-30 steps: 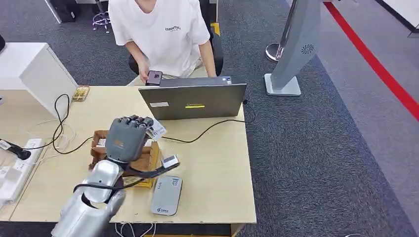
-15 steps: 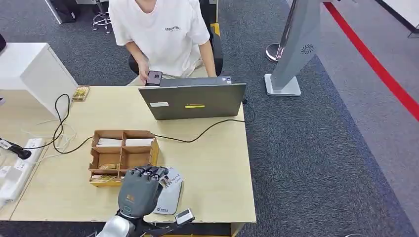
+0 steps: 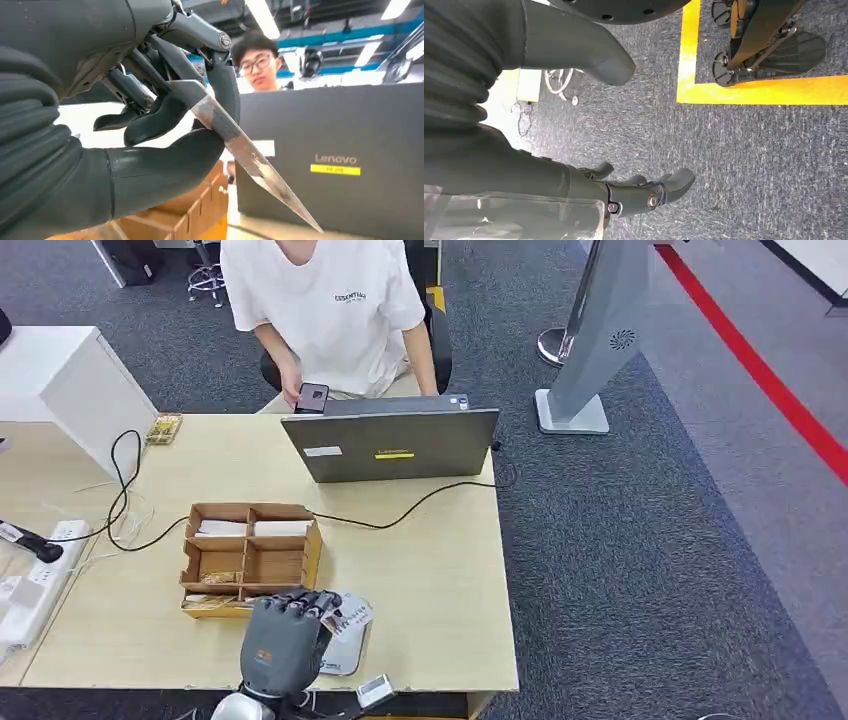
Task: Pass the card to the sensor for recognition and then transmit it.
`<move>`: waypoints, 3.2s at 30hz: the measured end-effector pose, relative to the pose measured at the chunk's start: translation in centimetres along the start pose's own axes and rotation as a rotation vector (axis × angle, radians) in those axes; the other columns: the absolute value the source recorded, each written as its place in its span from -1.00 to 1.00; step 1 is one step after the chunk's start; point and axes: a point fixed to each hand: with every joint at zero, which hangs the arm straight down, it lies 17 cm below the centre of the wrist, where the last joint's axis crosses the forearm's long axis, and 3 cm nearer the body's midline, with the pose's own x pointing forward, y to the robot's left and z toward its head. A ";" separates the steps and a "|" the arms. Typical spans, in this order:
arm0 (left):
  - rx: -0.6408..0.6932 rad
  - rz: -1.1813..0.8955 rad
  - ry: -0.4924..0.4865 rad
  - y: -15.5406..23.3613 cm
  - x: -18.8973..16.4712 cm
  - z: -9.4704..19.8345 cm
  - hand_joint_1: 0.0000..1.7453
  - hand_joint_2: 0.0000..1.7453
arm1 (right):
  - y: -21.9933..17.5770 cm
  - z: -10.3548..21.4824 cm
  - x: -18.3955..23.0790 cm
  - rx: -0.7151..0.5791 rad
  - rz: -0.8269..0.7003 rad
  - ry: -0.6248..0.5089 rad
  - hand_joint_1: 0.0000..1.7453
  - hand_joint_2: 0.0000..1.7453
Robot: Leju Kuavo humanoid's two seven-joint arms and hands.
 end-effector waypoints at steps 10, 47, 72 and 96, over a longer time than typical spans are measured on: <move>-0.093 0.034 0.089 -3.0 -1.7 2.7 1.00 1.00 | 0.0 0.0 -0.6 -0.002 0.023 0.021 -1.00 1.00; -0.227 0.033 0.226 -8.8 -5.2 6.5 1.00 1.00 | 0.1 0.0 -0.7 0.004 0.081 0.013 -1.00 1.00; 0.346 -0.139 -0.063 11.6 -1.5 -3.3 1.00 1.00 | 1.7 0.3 0.3 0.041 0.155 -0.034 -1.00 1.00; 0.456 -0.577 0.164 19.7 -21.9 -12.0 1.00 1.00 | 2.8 0.6 0.7 0.077 0.304 -0.040 -1.00 1.00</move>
